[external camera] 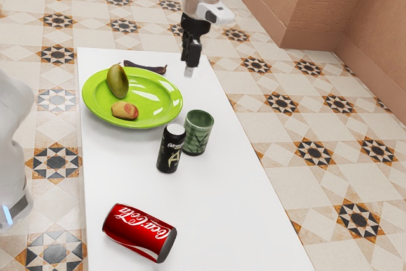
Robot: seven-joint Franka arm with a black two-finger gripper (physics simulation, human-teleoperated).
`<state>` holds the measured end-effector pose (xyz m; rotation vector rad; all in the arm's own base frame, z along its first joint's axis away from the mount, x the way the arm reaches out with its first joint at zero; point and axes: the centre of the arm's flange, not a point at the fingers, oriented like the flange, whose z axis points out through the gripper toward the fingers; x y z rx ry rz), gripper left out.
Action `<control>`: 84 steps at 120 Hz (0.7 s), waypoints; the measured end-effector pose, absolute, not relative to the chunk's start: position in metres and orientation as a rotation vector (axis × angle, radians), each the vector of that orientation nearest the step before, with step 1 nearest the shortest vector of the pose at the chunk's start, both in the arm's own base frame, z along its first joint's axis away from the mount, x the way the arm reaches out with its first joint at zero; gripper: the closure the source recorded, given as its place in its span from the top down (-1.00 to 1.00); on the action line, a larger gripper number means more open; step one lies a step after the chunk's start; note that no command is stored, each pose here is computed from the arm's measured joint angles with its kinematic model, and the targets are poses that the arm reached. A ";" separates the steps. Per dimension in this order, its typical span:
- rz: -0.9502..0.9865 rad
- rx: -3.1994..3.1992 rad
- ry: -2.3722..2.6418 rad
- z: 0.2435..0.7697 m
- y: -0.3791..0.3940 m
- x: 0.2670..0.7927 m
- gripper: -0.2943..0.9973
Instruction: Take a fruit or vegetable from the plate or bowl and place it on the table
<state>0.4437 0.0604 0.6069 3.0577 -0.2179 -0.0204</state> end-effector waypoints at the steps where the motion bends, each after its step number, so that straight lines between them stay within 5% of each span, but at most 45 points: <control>1: -0.020 3.057 -0.219 0.604 0.062 0.440 0.54; 84: 0.002 3.060 -0.248 0.485 0.075 0.343 0.54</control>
